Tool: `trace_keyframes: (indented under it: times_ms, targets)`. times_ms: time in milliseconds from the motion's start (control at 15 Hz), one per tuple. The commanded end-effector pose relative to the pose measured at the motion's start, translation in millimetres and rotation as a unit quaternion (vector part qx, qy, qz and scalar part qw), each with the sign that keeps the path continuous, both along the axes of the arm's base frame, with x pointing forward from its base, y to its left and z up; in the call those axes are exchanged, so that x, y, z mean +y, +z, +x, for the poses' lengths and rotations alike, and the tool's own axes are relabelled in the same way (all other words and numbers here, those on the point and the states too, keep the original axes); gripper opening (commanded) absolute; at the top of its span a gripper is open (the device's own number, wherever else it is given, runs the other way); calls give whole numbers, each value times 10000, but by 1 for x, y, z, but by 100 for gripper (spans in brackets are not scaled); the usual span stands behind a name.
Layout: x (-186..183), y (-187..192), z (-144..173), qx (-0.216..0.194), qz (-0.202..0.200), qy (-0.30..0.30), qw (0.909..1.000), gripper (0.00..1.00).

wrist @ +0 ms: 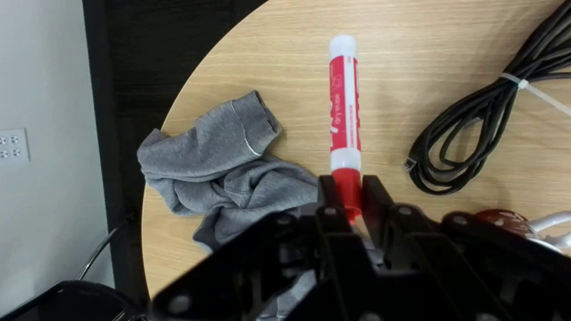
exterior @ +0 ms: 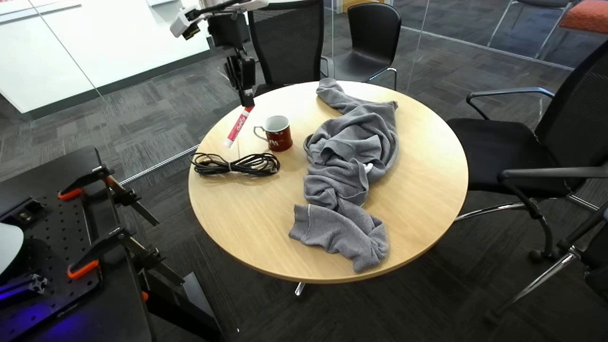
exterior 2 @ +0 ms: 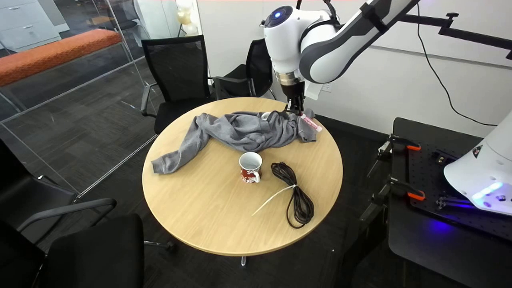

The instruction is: Remove the marker from the mug.

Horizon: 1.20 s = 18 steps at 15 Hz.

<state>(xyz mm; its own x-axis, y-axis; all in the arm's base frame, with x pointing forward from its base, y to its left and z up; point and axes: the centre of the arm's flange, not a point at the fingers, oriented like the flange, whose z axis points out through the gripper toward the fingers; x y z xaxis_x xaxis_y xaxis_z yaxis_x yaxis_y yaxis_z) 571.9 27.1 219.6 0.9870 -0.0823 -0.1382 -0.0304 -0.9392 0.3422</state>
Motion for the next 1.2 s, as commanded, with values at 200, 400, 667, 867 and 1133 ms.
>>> trace_keyframes:
  times_ms: [200, 400, 667, 867, 1133]
  targets:
    - [5, -51, 33, 544, 38, 750, 9957, 5]
    - [6, -75, 41, 754, 78, 1014, 9920, 5]
    - [2, -104, 51, 994, 135, 1355, 9857, 5]
    - [-4, -123, 58, 1115, 221, 1525, 9818, 5]
    - [-12, -148, 66, 1255, 331, 1649, 9777, 5]
